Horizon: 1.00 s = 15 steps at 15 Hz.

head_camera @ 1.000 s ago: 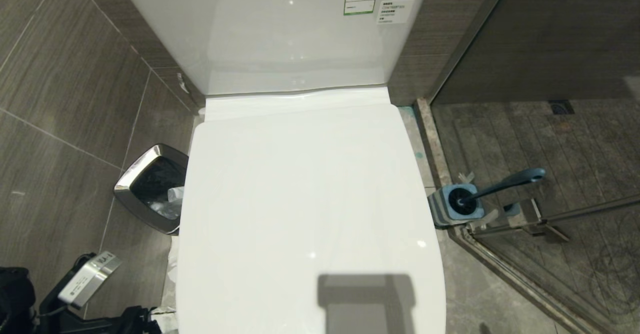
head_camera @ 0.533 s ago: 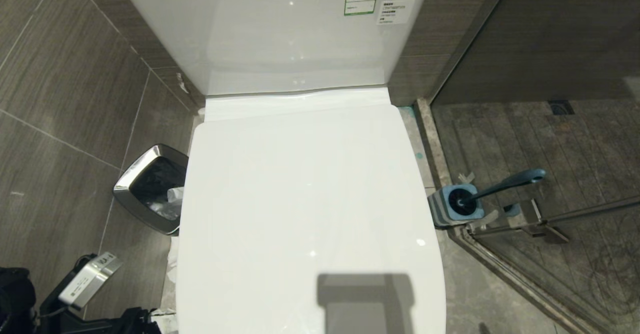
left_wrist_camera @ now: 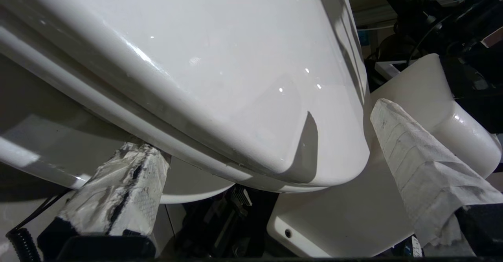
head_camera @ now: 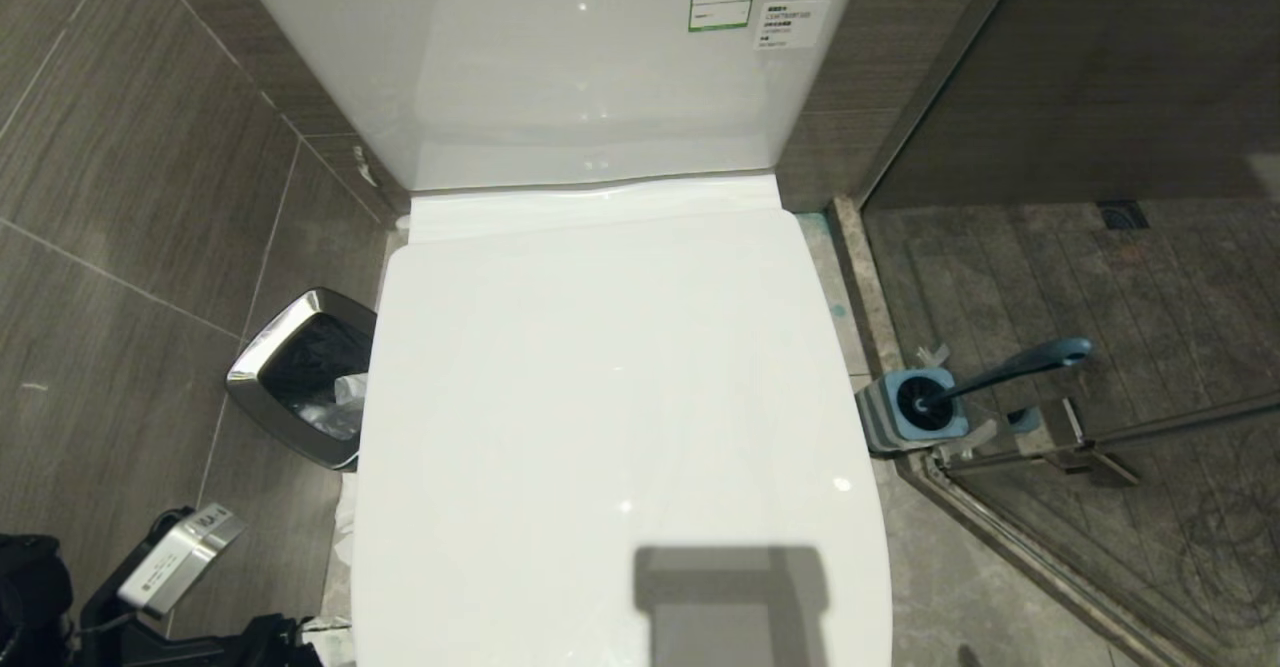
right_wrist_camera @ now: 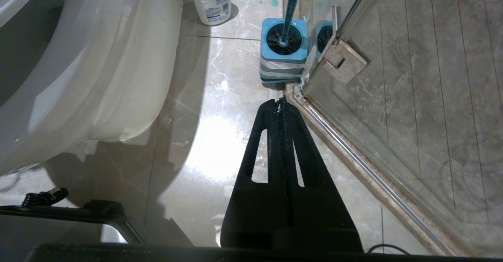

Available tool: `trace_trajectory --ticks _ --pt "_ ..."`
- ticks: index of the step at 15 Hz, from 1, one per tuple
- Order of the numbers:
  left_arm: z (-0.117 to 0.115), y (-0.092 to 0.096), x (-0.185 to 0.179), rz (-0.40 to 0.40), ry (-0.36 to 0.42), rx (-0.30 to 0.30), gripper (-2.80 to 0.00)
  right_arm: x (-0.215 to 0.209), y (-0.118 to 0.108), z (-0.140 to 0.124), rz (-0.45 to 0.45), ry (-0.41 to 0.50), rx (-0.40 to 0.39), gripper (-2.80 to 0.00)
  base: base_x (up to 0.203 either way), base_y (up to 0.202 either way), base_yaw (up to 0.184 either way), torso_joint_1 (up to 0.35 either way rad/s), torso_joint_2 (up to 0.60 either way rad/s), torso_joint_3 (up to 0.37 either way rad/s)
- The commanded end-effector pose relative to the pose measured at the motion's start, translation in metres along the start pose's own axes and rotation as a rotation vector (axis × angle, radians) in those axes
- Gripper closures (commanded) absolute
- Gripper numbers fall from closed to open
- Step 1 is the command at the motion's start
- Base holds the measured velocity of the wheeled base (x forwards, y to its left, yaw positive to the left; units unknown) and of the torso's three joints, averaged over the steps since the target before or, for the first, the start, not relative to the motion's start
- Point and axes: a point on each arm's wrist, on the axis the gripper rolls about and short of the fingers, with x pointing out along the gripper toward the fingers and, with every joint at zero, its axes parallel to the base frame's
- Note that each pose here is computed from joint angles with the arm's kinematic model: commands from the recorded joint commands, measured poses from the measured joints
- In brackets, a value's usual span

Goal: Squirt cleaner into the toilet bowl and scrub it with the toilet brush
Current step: Use the left hand to lift the toilet lid slightly

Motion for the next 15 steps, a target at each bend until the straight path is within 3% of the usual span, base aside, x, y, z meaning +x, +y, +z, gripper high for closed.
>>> trace_trajectory --ticks 1,15 --pt "0.0009 0.0 0.0 -0.004 -0.003 0.006 -2.8 0.0001 0.0 0.0 0.001 0.001 -0.001 0.0 0.0 0.0 0.0 0.0 0.0 0.0" --pt "0.0023 0.0017 -0.0005 -0.017 -0.005 0.015 -2.8 0.0001 0.0 0.0 0.001 0.001 -0.001 0.0 0.0 0.0 0.0 0.0 0.0 0.0"
